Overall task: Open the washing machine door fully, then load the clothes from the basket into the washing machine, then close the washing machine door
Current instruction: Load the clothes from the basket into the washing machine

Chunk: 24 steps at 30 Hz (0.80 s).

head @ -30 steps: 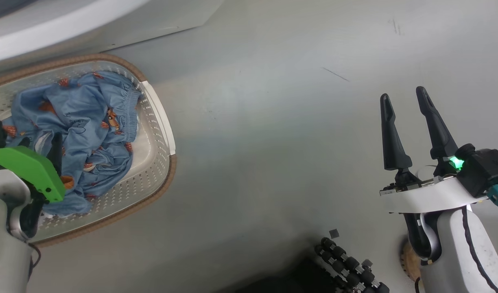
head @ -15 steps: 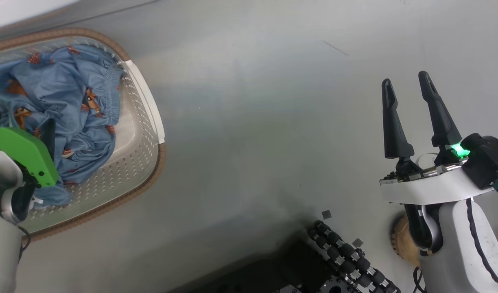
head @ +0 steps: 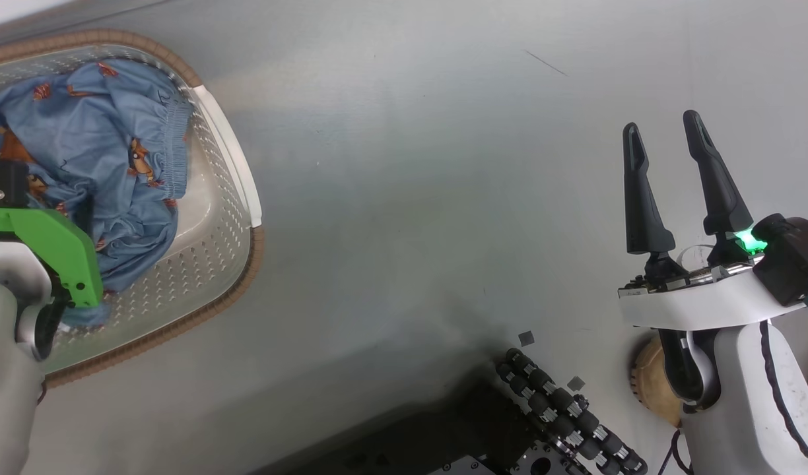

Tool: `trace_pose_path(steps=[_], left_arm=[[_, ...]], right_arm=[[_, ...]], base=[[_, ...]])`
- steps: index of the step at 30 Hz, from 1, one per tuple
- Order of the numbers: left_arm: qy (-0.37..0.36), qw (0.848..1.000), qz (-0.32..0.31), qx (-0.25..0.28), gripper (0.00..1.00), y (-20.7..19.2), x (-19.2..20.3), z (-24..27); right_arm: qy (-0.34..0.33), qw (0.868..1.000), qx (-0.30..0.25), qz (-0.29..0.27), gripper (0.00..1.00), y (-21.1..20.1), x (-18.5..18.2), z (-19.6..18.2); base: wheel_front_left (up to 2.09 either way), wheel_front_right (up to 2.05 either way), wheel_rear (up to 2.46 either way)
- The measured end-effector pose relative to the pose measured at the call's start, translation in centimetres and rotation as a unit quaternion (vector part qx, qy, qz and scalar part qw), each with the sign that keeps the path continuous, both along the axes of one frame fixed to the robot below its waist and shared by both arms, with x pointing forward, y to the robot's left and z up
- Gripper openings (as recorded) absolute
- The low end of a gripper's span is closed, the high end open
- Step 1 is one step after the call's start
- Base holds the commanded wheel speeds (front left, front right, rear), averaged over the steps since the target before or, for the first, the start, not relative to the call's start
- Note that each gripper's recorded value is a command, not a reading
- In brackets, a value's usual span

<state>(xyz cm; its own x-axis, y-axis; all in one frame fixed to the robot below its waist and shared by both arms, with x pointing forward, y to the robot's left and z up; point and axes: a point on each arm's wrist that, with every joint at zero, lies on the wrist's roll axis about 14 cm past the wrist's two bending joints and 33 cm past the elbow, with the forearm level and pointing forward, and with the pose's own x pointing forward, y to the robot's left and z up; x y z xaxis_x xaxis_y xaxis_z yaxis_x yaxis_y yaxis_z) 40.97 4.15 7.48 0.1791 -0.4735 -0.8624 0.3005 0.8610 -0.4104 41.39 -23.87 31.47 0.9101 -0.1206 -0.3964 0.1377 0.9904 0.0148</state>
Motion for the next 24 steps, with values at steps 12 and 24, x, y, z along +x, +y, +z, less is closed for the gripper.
trace_pose_path(steps=[12,24], left_arm=[[-0.058,0.998,0.029,0.005,0.0,1.2,2.2,0.3],[-0.174,0.977,0.114,-0.051,0.0,-0.1,5.0,6.7]], right_arm=[[-0.024,1.0,0.001,0.007,1.0,0.3,1.6,0.7],[-0.082,0.997,0.01,-0.005,1.0,0.0,3.7,4.1]], base=[[0.0,0.0,0.0],[0.0,0.0,0.0]])
